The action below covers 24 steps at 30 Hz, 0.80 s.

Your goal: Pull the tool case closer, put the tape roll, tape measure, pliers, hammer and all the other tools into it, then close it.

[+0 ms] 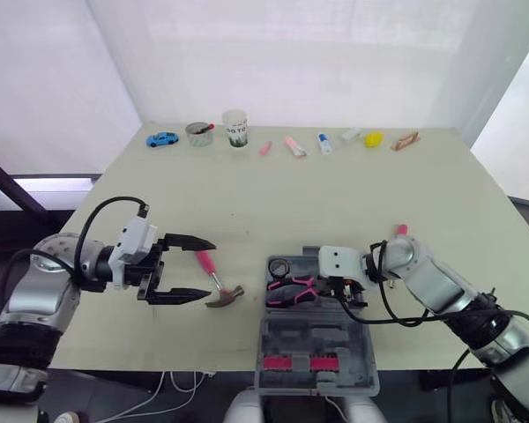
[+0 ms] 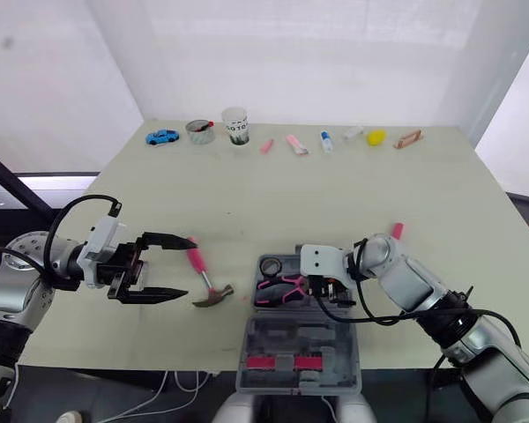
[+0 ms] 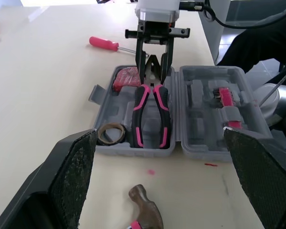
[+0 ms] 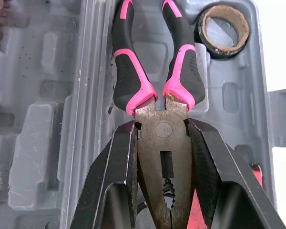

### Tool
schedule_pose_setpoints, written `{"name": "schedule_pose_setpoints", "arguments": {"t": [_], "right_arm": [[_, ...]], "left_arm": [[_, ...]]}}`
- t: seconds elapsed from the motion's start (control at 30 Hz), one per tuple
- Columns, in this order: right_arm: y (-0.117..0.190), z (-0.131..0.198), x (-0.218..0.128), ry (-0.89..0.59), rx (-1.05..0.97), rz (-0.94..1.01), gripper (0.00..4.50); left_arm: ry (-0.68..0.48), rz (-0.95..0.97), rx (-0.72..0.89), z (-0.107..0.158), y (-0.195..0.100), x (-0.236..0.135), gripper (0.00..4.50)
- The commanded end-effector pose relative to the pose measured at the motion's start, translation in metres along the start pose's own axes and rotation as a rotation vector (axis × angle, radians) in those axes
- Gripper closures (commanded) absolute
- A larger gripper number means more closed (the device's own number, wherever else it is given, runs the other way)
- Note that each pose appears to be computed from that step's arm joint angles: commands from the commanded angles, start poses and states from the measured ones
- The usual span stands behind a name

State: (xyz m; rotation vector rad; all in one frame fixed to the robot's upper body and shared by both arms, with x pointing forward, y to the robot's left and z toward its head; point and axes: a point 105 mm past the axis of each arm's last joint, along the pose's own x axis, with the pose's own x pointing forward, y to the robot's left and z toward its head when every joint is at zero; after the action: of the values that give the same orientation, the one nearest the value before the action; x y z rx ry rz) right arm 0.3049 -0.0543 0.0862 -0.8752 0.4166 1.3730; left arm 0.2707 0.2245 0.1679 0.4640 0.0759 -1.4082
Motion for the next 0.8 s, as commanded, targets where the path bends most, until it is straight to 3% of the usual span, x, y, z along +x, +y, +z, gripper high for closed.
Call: {"name": "schedule_pose_setpoints", "arguments": {"t": [0.03,0.17,0.2,0.23,0.37,0.4,0.63,0.77,0.8], "right_arm": [[0.001,0.008,0.003,-0.016,-0.041,0.001,3.52],[0.002,0.003,0.005,-0.008,-0.031,0.000,3.52],[0.002,0.003,0.004,-0.007,-0.029,0.000,2.49],[0.001,0.003,0.003,-0.008,-0.029,-0.006,2.21],[-0.002,0.002,-0.001,-0.011,-0.035,-0.030,0.17],[-0.004,0.002,-0.003,-0.014,-0.034,-0.035,0.08],[-0.013,0.014,-0.012,-0.188,0.043,-0.087,0.08],[-0.017,0.020,-0.011,-0.322,0.045,-0.128,1.49],[-0.017,0.018,-0.008,-0.332,0.054,-0.138,2.25]], "left_arm": [[-0.008,-0.061,0.032,0.006,-0.004,-0.002,0.00],[-0.016,-0.072,0.030,0.006,-0.005,0.001,0.00],[-0.017,-0.073,0.029,0.006,-0.006,0.001,0.00],[-0.018,-0.074,0.028,0.005,-0.005,0.001,0.00],[-0.019,-0.077,0.027,0.004,-0.005,0.002,0.00],[-0.019,-0.077,0.027,0.004,-0.005,0.002,0.00],[-0.023,-0.077,0.033,0.001,-0.004,0.005,0.00],[-0.051,-0.077,0.031,0.002,-0.004,0.008,0.00],[-0.061,-0.075,0.029,0.003,-0.004,0.008,0.00]]}}
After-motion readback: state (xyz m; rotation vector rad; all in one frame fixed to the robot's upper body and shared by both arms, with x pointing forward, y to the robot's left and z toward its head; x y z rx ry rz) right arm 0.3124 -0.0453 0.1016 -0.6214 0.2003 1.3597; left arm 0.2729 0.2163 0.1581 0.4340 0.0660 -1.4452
